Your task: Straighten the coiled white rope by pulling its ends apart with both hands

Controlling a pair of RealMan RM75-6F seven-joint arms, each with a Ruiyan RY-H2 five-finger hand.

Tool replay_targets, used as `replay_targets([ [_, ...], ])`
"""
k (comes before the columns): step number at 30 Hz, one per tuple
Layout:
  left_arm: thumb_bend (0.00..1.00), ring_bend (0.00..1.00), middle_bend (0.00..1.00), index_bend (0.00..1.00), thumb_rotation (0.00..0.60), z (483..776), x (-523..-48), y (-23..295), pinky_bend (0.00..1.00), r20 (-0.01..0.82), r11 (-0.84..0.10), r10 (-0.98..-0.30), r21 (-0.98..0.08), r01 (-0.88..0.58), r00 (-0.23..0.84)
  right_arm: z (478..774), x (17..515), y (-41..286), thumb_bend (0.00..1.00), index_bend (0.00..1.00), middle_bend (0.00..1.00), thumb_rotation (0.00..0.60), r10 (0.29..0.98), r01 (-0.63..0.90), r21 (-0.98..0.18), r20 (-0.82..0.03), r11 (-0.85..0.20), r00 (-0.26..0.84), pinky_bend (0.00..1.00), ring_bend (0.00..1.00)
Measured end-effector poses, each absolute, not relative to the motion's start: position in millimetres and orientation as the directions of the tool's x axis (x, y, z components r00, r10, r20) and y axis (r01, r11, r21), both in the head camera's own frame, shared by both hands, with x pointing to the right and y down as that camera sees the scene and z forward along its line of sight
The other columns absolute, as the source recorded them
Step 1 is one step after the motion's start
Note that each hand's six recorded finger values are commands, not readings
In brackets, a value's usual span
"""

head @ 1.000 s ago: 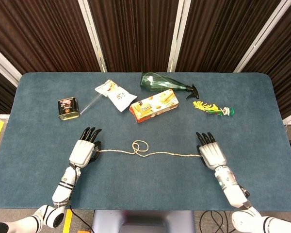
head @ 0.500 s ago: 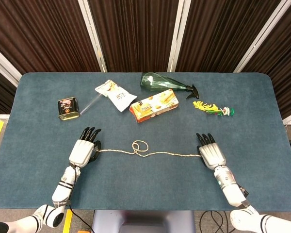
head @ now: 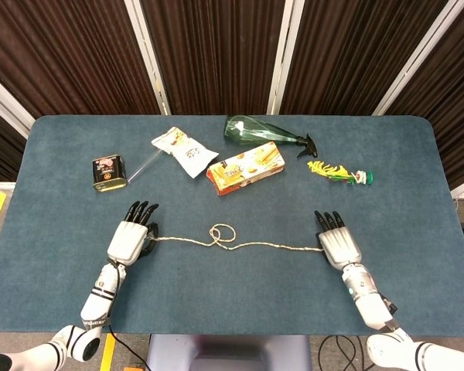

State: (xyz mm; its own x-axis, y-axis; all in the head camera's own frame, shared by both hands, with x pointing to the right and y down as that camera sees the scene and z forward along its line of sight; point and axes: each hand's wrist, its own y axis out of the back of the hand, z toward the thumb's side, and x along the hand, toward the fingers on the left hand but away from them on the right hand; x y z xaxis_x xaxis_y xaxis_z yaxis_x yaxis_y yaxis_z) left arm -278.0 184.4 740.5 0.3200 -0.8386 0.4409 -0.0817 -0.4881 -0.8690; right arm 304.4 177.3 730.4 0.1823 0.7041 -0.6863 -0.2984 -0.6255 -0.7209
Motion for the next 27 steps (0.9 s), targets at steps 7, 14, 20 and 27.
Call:
replay_targets([
  [7,0.43,0.0,0.1,0.61,0.6,731.2,-298.8,170.9,0.08,0.412,-0.447,-0.865,-0.892,-0.068,0.288,707.8,324.6,170.5,0.6,0.75,0.06,0.6,0.745,-0.251,-0.756,-0.648,-0.604,0.16,0.0,0.0],
  [14,0.43,0.0,0.11,0.62,0.6,724.3,-339.1,156.7,0.08,0.405,-0.424,-0.887,-0.905,-0.042,0.221,670.0,382.3,165.7,0.6,0.75,0.06,0.6,0.804,-0.199,-0.798,-0.591,-0.569,0.07,0.0,0.0],
  [20,0.43,0.0,0.12,0.62,0.6,726.6,-383.2,156.3,0.08,0.426,-0.433,-0.895,-0.901,-0.022,0.133,660.3,422.4,172.7,0.6,0.75,0.06,0.6,0.815,-0.162,-0.804,-0.58,-0.572,-0.002,0.0,0.0],
  [27,0.43,0.0,0.12,0.62,0.6,735.2,-416.9,164.2,0.08,0.467,-0.468,-0.882,-0.883,-0.008,0.062,662.5,452.2,181.4,0.6,0.75,0.06,0.6,0.804,-0.153,-0.791,-0.591,-0.593,-0.059,0.0,0.0],
])
